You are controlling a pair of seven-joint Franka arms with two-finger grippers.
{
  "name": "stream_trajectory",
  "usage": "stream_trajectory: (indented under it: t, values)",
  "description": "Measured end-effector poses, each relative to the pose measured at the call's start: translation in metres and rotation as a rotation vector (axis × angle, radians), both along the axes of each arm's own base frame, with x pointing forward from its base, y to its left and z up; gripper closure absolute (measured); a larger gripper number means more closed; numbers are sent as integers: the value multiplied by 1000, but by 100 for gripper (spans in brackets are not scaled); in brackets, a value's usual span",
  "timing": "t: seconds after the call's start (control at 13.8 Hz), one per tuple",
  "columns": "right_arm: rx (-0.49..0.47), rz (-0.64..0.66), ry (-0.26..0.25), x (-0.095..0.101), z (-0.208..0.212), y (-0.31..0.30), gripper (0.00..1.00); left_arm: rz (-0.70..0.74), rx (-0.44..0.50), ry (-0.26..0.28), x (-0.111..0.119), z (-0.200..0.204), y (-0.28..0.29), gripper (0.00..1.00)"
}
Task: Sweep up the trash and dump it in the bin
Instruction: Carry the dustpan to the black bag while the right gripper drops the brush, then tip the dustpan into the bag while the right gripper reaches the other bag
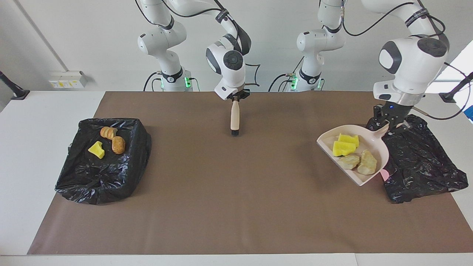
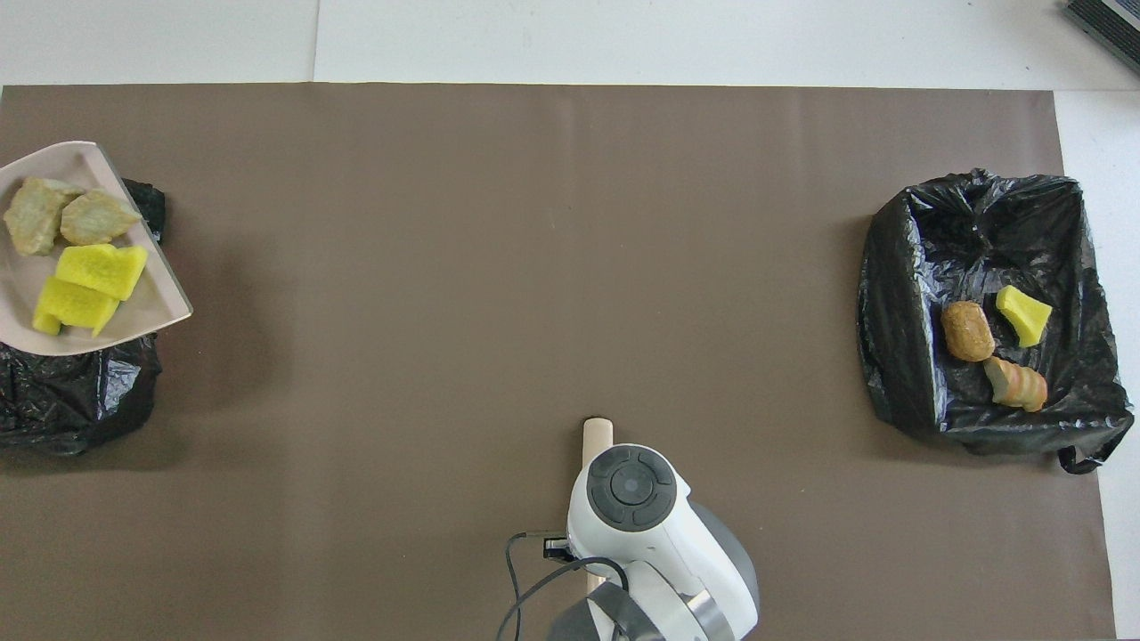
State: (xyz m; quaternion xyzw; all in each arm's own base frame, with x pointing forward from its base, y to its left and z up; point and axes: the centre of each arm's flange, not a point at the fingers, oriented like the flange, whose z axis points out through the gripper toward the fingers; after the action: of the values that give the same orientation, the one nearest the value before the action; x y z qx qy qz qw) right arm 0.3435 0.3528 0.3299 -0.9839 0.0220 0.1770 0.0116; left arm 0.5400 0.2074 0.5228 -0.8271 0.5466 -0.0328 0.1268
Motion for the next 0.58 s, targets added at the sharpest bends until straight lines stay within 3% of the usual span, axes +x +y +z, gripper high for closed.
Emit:
stream_trajectory:
  t: [0.15, 0.36, 0.51, 0.58]
  values:
    - [-1, 0, 0, 0, -1, -1, 58, -43, 56, -18, -3, 9, 40, 68]
    - [14, -1, -19, 6, 5, 1, 26, -83, 211, 23, 1, 10, 70, 68]
    - [30, -3, -59, 24, 19, -3, 3, -117, 300, 42, 4, 8, 79, 68]
    - [25, -2, -91, 36, 27, -9, 0, -142, 358, 66, 4, 8, 82, 68]
